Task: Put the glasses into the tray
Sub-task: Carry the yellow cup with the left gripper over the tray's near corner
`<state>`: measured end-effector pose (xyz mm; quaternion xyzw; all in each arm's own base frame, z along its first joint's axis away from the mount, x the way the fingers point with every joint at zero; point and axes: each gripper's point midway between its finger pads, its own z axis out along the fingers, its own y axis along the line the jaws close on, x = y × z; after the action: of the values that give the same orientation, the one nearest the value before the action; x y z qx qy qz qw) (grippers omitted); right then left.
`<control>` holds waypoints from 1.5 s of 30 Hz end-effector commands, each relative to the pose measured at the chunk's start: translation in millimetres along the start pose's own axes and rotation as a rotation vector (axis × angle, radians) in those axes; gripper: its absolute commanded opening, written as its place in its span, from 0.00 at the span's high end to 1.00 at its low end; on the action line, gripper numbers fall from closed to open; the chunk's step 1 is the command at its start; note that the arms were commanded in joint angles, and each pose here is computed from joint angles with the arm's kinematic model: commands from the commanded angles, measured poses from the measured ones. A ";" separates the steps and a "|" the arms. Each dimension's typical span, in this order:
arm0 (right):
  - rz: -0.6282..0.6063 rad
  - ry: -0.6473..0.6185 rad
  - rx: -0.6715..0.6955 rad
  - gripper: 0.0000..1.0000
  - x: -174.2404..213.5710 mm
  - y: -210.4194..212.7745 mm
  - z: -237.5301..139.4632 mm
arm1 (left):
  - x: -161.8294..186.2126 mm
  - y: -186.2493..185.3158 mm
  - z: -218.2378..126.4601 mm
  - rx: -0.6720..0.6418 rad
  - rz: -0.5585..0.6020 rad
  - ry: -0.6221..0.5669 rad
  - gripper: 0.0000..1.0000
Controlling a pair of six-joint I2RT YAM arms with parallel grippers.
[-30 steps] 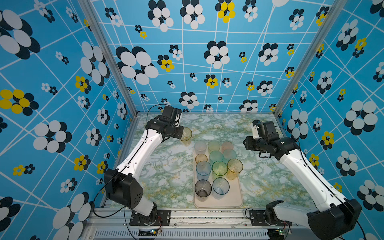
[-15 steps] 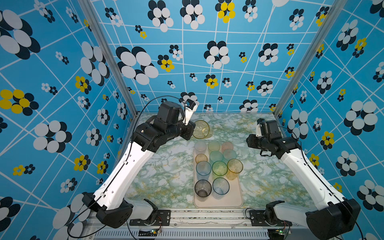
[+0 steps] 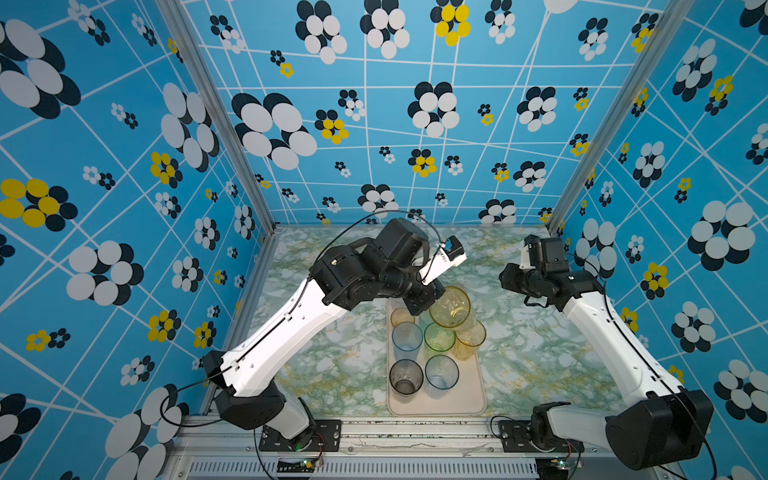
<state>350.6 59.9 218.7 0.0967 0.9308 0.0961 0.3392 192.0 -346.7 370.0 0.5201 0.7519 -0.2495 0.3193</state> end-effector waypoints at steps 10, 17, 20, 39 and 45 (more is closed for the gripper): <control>0.007 0.013 -0.031 0.60 0.8 4.5 5.8 | 12.4 -77.7 48.8 0.283 0.193 0.187 0.97; 0.008 0.022 -0.037 0.60 2.2 3.3 7.6 | 29.8 -78.6 89.3 0.304 0.183 0.291 0.97; 0.008 0.027 -0.042 0.60 2.5 3.8 8.9 | 34.7 -78.9 102.1 0.307 0.191 0.317 0.97; 0.001 0.069 -0.049 0.60 14.2 0.7 26.5 | 58.8 -70.7 166.1 0.255 0.239 0.399 0.98; 0.004 0.082 -0.047 0.60 18.2 -3.0 31.3 | 74.8 -66.2 182.6 0.244 0.238 0.462 0.98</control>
<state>355.9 65.2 192.8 0.0951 0.9379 0.1221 0.3104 151.0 -448.1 212.4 0.6750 0.7046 -0.1863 0.1149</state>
